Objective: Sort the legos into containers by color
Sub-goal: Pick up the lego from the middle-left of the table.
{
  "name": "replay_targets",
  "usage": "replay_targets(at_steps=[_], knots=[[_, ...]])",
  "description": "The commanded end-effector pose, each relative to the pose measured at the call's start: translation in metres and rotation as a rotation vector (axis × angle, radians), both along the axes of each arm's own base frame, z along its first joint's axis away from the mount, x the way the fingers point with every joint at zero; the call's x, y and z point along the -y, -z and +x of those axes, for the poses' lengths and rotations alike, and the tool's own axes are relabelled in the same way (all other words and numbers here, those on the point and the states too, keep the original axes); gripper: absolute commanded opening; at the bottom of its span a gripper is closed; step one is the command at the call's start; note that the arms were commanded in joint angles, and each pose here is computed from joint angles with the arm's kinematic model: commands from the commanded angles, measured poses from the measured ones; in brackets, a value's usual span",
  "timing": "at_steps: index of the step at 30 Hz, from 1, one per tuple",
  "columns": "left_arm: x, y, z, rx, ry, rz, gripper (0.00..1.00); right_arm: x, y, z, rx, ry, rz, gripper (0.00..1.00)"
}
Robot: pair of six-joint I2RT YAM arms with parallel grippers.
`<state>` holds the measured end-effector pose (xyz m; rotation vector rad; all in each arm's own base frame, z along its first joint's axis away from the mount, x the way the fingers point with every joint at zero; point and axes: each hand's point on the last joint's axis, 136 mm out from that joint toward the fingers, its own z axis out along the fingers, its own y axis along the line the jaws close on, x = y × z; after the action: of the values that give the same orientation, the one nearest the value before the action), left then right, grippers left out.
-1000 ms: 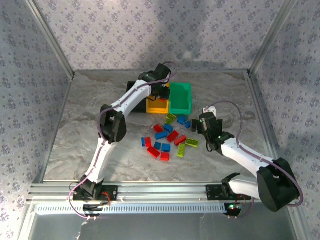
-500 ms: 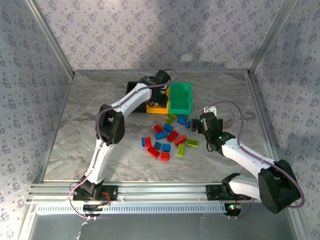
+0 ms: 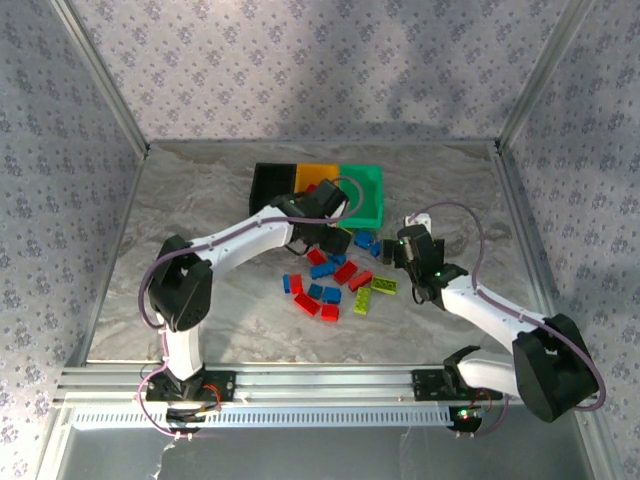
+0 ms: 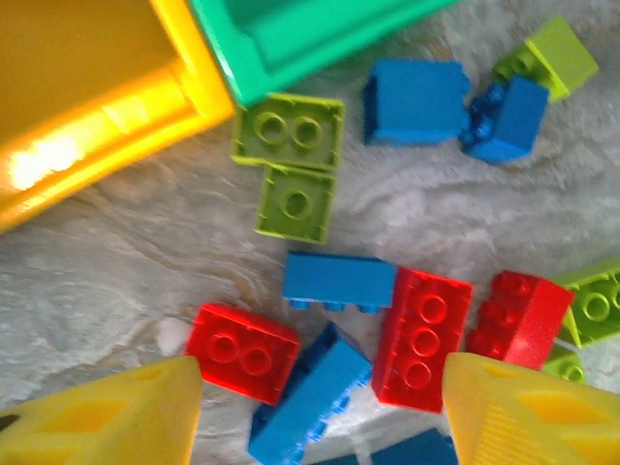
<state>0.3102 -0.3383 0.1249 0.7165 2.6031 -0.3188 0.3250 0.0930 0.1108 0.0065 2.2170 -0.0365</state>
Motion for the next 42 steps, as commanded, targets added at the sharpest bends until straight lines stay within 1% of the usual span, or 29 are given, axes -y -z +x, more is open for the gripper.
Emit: replay_targets(at_steps=[1, 3, 6, 10, 13, 19, 24, 27, 32, 35, 37, 39, 41, 42], knots=[[0.032, -0.004, -0.034, -0.01, 0.124, -0.042, 0.7, 0.002, -0.013, 0.006, 0.027, 0.026, -0.012, 1.0], [0.041, 0.005, -0.053, -0.038, 0.154, -0.025, 0.7, 0.006, -0.013, 0.005, 0.03, 0.041, -0.015, 1.0], [0.049, 0.022, -0.081, -0.091, 0.156, -0.008, 0.7, 0.018, -0.013, 0.003, 0.027, 0.083, -0.014, 1.0], [0.06, 0.038, -0.112, -0.122, 0.137, 0.013, 0.7, 0.04, -0.011, 0.001, 0.017, 0.149, 0.07, 1.0], [0.063, 0.048, -0.124, -0.133, 0.101, 0.049, 0.7, 0.051, -0.008, -0.001, 0.015, 0.176, 0.125, 1.0], [0.06, 0.066, -0.133, -0.183, 0.014, 0.067, 0.7, 0.057, -0.006, -0.003, 0.009, 0.198, 0.146, 1.0], [0.069, 0.072, -0.141, -0.189, 0.024, 0.073, 0.71, 0.056, -0.007, -0.002, 0.01, 0.192, 0.152, 1.0], [0.067, 0.083, -0.142, -0.207, 0.011, 0.124, 0.71, 0.056, -0.007, -0.002, 0.011, 0.191, 0.156, 1.0], [0.068, 0.09, -0.137, -0.197, 0.008, 0.164, 0.7, 0.056, -0.008, -0.003, 0.011, 0.189, 0.156, 1.0], [0.073, 0.094, -0.137, -0.209, 0.02, 0.175, 0.66, 0.055, -0.009, -0.003, 0.014, 0.188, 0.158, 1.0], [0.075, 0.095, -0.138, -0.217, 0.024, 0.171, 0.6, 0.056, -0.008, -0.003, 0.012, 0.191, 0.156, 1.0], [0.075, 0.098, -0.138, -0.216, 0.023, 0.172, 0.56, 0.056, -0.008, -0.003, 0.011, 0.191, 0.155, 1.0], [0.072, 0.101, -0.137, -0.213, 0.02, 0.192, 0.55, 0.055, -0.009, -0.003, 0.013, 0.187, 0.159, 1.0], [0.071, 0.102, -0.137, -0.213, 0.018, 0.198, 0.53, 0.054, -0.008, -0.003, 0.013, 0.184, 0.161, 1.0]])
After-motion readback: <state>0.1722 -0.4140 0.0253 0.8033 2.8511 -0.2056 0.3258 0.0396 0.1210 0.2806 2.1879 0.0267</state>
